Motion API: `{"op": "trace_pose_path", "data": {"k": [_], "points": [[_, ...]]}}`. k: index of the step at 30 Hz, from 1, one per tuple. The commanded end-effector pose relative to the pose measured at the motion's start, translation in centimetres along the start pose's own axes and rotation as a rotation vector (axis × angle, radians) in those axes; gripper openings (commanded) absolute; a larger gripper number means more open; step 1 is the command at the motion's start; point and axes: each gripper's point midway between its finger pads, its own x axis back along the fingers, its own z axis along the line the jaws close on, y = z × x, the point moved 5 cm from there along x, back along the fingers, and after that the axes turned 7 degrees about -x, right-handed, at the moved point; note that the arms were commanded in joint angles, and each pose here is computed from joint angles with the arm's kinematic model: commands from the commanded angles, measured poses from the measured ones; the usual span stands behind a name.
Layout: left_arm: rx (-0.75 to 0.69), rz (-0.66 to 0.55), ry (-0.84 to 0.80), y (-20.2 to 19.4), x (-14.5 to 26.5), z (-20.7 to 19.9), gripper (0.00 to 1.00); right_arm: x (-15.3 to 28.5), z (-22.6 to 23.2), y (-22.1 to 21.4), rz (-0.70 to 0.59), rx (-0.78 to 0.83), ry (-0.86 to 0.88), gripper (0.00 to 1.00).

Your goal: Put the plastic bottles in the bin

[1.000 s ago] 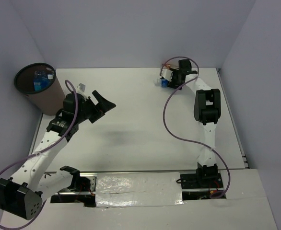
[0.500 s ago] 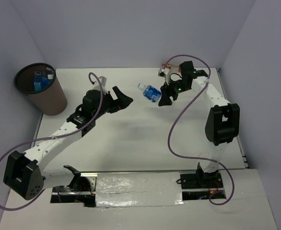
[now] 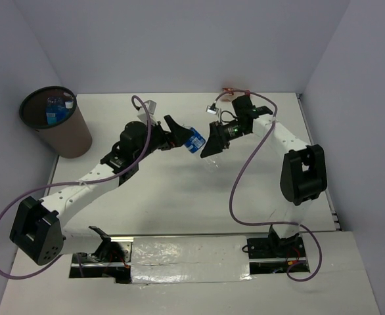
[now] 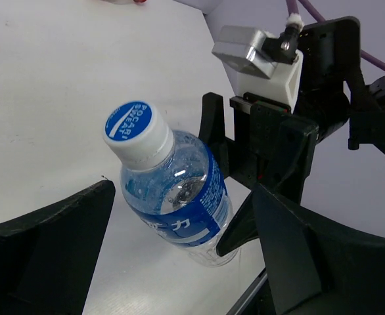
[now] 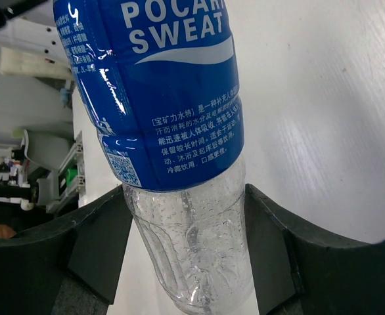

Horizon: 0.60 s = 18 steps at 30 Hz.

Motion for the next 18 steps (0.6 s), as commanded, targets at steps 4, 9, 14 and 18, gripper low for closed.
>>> {"op": "trace_pose_path", "data": {"k": [4, 9, 14, 18], "points": [[-0.001, -0.022, -0.059, 0.7, -0.4, -1.7, 0.99, 0.4, 4.6, 2.3, -0.089, 0.082, 0.097, 0.27], [0.009, -0.011, -0.061, 0.4, -0.9, -1.8, 0.99, -0.1, 5.8, 2.7, -0.087, 0.09, 0.126, 0.28], [0.012, -0.02, -0.089, 0.7, -1.4, -2.4, 0.91, -0.9, 6.1, 2.6, -0.073, 0.102, 0.13, 0.29], [0.003, -0.024, -0.115, 0.8, -1.3, -2.6, 0.61, -1.2, 5.8, 2.1, -0.047, 0.109, 0.129, 0.34]]}}
